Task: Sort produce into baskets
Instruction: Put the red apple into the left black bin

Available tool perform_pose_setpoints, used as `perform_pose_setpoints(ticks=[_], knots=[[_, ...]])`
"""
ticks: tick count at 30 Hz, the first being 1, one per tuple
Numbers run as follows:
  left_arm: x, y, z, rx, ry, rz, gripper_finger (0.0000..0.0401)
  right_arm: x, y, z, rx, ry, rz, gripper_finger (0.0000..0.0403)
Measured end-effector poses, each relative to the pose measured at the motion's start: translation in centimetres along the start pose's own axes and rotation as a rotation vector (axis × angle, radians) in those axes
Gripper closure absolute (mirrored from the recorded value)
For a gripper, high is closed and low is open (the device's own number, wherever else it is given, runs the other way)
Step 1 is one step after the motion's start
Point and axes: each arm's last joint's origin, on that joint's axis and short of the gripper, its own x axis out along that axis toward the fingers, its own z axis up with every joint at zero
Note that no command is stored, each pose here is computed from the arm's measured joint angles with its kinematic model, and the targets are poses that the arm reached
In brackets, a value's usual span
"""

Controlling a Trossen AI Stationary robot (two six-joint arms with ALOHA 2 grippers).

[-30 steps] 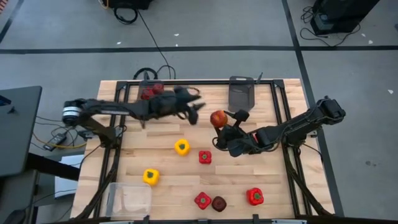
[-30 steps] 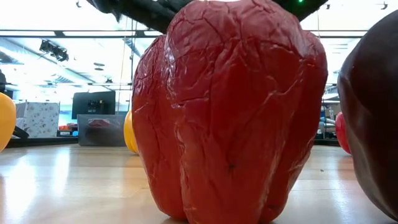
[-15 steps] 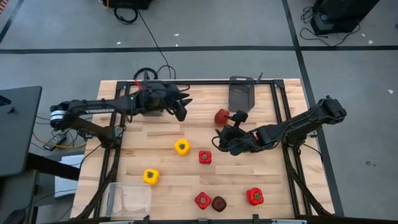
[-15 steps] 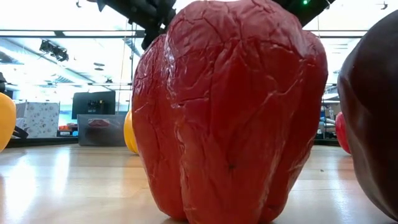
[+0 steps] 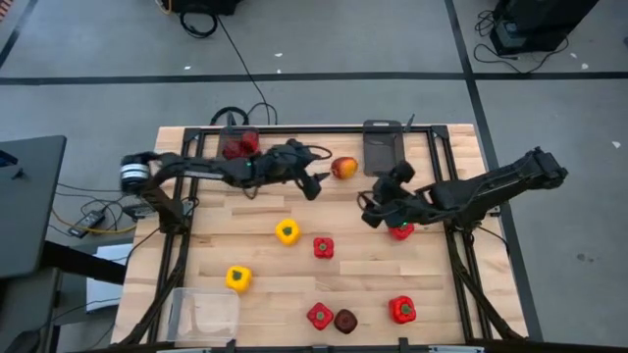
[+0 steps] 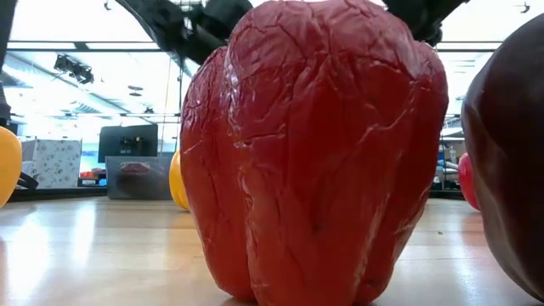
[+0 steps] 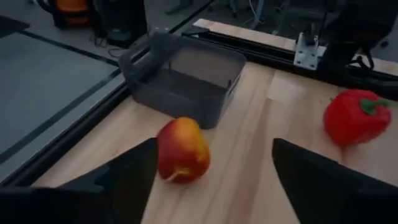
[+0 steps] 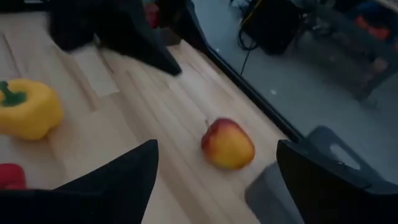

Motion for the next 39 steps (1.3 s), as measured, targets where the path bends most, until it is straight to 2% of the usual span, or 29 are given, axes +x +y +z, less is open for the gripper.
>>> perform_pose_setpoints(ticks=[5,8,12,17,24,31,39], knots=[[3.8,1.7,-0.5,-0.02,0.05,-0.018,0.002,-1.5,-1.6,-0.3,0.062,0.055,0.056,0.0066],[6.0,2.7,0.0,-0.032,0.087,-0.035,0.0004,-1.8,-2.2,-0.5,0.074,0.074,0.052,0.0066],[8.6,4.0,0.8,-0.008,0.2,-0.036,0.0007,-1.9,-2.4,-0.9,0.073,0.106,0.046,0.0066],[10.9,6.1,2.3,0.08,0.339,-0.002,0.0007,-1.7,-2.2,-1.3,0.06,0.134,0.047,0.0066],[12.9,8.0,3.5,0.121,0.35,-0.103,0.0008,-1.4,-2.0,-2.2,0.047,0.161,0.049,0.0066],[14.7,9.6,4.0,0.072,0.332,-0.08,0.0008,-1.3,-2.0,-2.4,0.044,0.166,0.044,0.0066],[15.9,10.9,2.8,0.072,0.495,-0.072,0.0009,-1.3,-2.0,-2.4,0.036,0.168,0.044,0.0066]])
